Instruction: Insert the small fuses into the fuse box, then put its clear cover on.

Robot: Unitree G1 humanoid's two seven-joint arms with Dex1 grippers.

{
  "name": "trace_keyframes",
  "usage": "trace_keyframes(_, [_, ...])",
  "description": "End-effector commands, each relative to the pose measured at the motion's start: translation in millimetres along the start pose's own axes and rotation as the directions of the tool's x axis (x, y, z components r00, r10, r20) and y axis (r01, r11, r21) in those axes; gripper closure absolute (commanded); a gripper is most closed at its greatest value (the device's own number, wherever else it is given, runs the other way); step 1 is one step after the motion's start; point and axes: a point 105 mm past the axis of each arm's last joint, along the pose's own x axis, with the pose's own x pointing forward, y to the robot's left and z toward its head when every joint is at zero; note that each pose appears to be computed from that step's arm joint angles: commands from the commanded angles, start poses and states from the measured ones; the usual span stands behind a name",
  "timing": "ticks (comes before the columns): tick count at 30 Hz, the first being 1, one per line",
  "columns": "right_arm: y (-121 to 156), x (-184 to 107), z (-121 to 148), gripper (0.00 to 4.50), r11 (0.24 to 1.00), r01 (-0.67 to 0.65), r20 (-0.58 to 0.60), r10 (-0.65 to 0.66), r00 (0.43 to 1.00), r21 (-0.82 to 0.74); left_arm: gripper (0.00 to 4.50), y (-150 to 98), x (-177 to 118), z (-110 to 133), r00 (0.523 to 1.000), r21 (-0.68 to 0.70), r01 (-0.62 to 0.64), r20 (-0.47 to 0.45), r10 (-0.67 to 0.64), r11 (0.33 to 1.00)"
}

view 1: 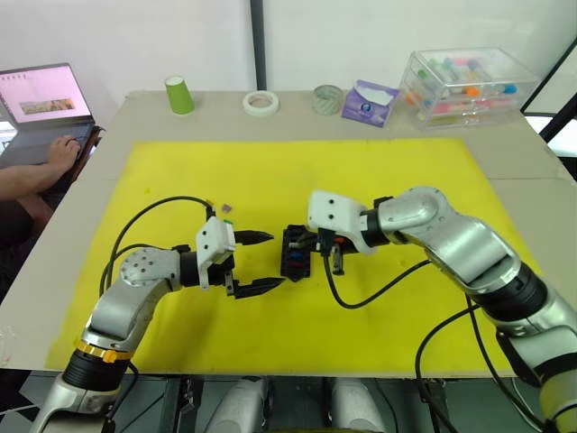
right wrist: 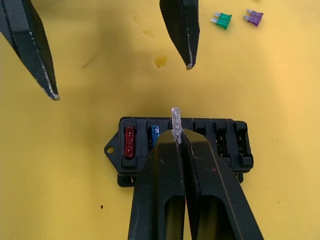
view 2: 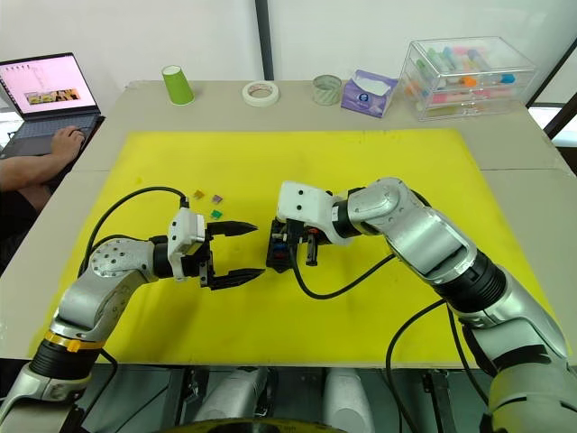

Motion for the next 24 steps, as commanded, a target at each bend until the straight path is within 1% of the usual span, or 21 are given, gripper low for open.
trace_keyframes(1, [-1, -1, 6, 4.50, 0.999, 0.007, 0.016, -0.007, 1.000, -0.036, 0.05, 0, 2, 7, 1.000, 0.041, 0.009, 0.010, -0.009, 0.999])
trace_keyframes(10, [-2, 3, 2, 4.50, 0.999, 0.003, 0.002, -0.003, 1.000, -0.047, 0.05, 4, 3, 11, 1.000, 0.054, -0.009, 0.009, 0.009, 0.999])
trace_keyframes(24, [-1, 8, -6, 4.50, 0.999, -0.010, -0.006, 0.009, 1.000, -0.039, 0.05, 6, 1, 9, 1.000, 0.055, -0.021, 0.002, 0.021, 0.998])
